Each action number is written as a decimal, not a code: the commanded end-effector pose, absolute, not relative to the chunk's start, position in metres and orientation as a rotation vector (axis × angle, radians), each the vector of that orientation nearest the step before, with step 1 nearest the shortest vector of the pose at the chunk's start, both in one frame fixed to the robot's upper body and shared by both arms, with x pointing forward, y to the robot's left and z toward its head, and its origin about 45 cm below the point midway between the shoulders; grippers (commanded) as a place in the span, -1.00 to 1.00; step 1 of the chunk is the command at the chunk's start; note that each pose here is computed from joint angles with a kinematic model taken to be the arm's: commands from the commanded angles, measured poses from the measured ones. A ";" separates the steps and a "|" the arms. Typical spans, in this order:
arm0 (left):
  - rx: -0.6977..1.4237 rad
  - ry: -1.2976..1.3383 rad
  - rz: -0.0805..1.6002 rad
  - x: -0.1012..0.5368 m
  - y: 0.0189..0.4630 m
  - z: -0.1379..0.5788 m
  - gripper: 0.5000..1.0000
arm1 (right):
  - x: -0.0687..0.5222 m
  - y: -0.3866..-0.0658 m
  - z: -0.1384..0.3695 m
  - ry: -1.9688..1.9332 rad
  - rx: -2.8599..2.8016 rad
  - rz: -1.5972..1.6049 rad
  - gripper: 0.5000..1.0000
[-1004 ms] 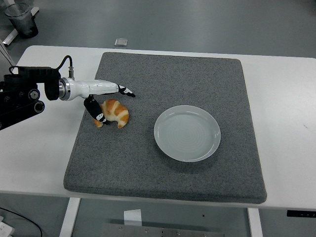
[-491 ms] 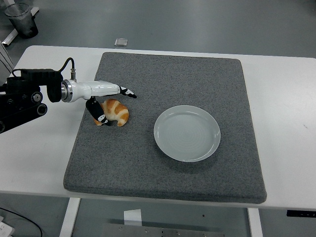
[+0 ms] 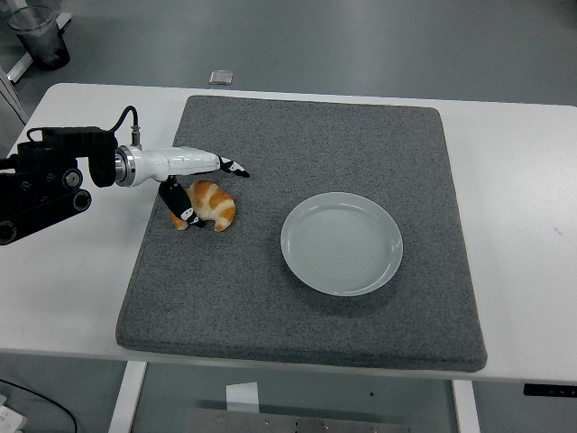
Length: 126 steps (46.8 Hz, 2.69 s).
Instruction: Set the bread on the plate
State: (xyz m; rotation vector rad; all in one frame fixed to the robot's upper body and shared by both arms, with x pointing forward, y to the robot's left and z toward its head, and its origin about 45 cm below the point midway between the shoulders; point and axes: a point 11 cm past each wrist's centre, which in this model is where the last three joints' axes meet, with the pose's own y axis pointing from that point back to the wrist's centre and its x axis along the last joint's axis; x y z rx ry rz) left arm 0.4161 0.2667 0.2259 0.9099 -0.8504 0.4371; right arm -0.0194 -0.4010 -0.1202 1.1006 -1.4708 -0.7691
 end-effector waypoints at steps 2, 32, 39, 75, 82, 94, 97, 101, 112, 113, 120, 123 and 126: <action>0.903 -0.852 0.433 0.415 0.263 0.223 0.90 | -0.019 -0.401 -0.120 -1.470 1.100 -0.770 0.73; 0.931 -0.965 0.401 0.414 0.262 0.221 -0.12 | -0.019 -0.401 -0.120 -1.470 1.100 -0.770 0.73; 0.927 -0.965 0.399 0.413 0.260 0.221 -0.37 | -0.019 -0.401 -0.120 -1.470 1.100 -0.770 0.73; 0.903 -1.109 0.344 0.417 0.246 0.253 -1.00 | -0.019 -0.401 -0.120 -1.470 1.100 -0.770 0.73; 0.882 -1.144 0.345 0.419 0.239 0.265 -1.00 | -0.019 -0.401 -0.120 -1.470 1.100 -0.770 0.73; 0.844 -1.222 0.359 0.429 0.226 0.299 -1.00 | -0.019 -0.401 -0.120 -1.470 1.100 -0.770 0.73; 0.835 -1.245 0.366 0.432 0.222 0.311 -1.00 | -0.019 -0.401 -0.120 -1.470 1.100 -0.770 0.73; 0.828 -1.274 0.372 0.436 0.218 0.326 -1.00 | -0.019 -0.401 -0.120 -1.470 1.100 -0.770 0.73; 0.801 -1.331 0.366 0.440 0.204 0.353 -1.00 | -0.019 -0.401 -0.120 -1.471 1.101 -0.769 0.73; 0.801 -1.331 0.360 0.439 0.203 0.353 -1.00 | -0.019 -0.401 -0.120 -1.471 1.101 -0.769 0.73; 0.791 -1.300 0.325 0.436 0.193 0.357 -1.00 | -0.019 -0.401 -0.120 -1.470 1.100 -0.770 0.73; 0.775 -1.293 0.326 0.436 0.189 0.361 -1.00 | -0.019 -0.401 -0.120 -1.470 1.100 -0.770 0.73; 0.765 -1.294 0.329 0.435 0.187 0.364 -1.00 | -0.019 -0.401 -0.120 -1.471 1.101 -0.769 0.73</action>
